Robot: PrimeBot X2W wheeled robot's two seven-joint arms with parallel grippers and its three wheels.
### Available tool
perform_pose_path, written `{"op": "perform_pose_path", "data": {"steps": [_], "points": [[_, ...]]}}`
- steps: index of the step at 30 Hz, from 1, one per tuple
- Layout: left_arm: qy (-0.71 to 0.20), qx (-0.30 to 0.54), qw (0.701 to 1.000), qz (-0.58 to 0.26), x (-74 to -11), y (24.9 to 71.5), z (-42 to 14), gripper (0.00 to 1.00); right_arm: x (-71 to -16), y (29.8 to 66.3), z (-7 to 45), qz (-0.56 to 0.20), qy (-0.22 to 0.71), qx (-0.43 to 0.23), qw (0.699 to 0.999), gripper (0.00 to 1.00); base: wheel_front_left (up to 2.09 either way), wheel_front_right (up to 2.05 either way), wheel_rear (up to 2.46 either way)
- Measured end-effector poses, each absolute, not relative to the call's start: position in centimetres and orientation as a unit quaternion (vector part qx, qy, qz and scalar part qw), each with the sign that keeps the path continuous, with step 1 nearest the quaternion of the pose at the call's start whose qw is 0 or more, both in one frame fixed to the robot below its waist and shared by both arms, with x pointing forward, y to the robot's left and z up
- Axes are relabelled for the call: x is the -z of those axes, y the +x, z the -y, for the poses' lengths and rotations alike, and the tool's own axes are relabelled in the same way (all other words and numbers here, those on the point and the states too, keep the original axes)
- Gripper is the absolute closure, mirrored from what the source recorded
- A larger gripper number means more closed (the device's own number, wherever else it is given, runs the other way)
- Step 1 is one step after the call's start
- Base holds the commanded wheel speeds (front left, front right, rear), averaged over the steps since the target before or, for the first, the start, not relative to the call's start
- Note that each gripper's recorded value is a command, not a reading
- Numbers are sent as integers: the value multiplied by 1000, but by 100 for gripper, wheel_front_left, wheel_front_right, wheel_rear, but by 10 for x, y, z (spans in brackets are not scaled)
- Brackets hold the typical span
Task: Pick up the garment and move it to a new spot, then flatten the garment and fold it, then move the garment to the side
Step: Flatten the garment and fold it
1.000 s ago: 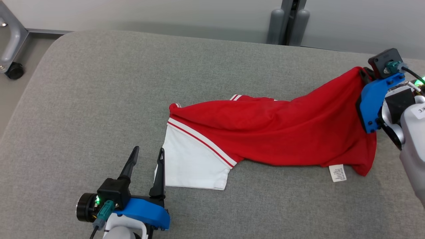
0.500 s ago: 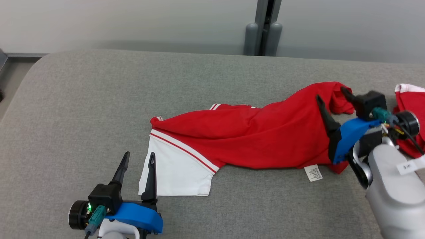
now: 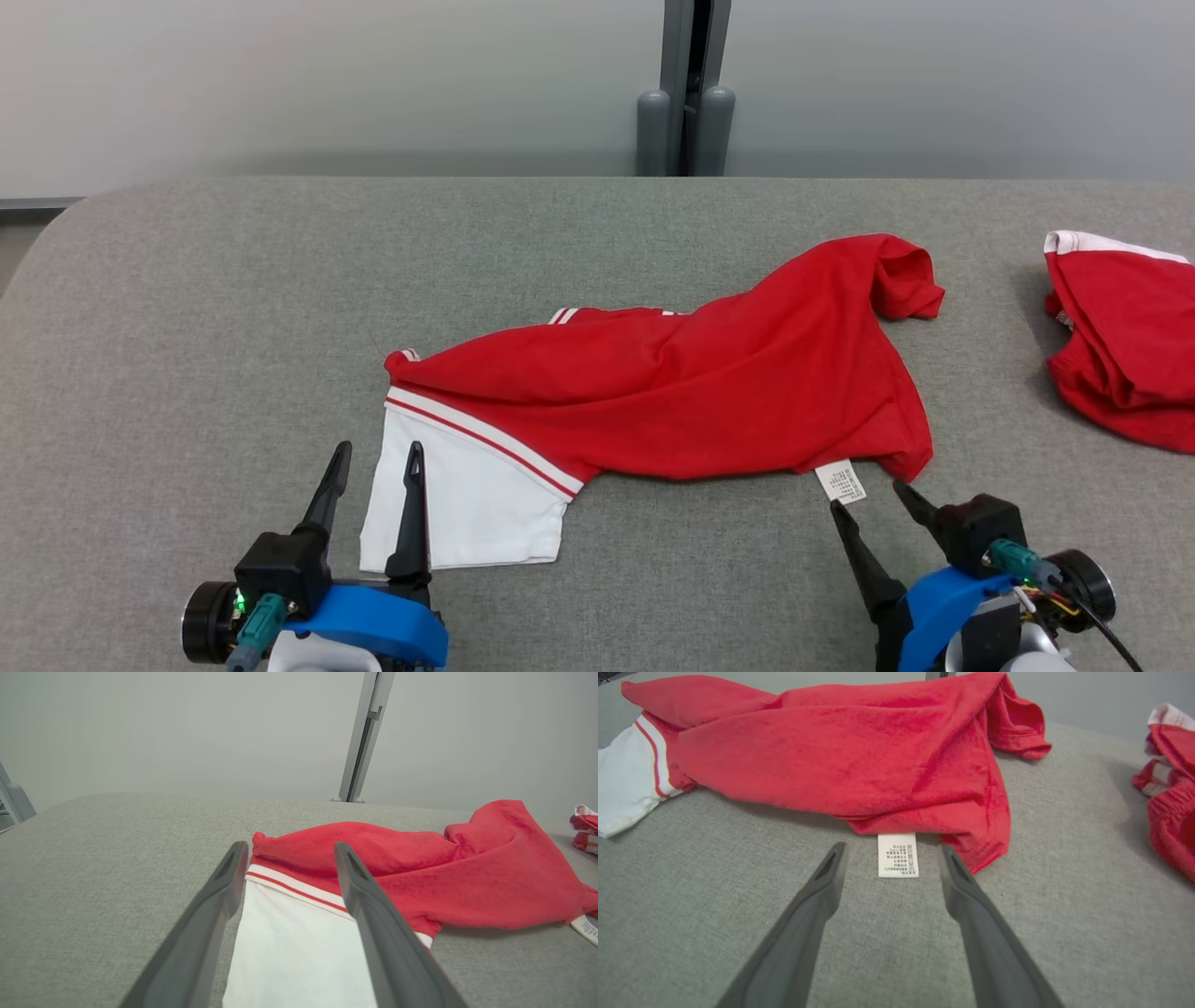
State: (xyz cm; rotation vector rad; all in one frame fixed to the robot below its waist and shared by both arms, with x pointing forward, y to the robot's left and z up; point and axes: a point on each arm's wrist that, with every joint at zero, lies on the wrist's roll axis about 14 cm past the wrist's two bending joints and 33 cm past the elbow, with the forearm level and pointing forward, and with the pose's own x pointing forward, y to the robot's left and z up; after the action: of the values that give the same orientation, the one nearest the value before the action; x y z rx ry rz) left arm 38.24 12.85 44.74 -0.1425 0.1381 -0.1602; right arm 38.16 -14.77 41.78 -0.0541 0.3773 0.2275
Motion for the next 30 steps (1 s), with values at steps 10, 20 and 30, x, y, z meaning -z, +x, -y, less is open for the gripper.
{"op": "perform_pose_path", "data": {"steps": [10, 20, 30], "points": [[-68, 61, 993, -75, -443, 376, -142, 0, -393, 389, 144, -244, -55, -123, 960, 0, 0, 0, 0], [-67, 32, 994, -79, -441, 368, -161, 0, -369, 404, 142, -278, -60, -126, 950, 100, 0, 0, 0], [-70, 50, 993, -80, -441, 370, -148, 0, -401, 413, 149, -212, -46, -115, 969, 100, 0, 0, 0]]}}
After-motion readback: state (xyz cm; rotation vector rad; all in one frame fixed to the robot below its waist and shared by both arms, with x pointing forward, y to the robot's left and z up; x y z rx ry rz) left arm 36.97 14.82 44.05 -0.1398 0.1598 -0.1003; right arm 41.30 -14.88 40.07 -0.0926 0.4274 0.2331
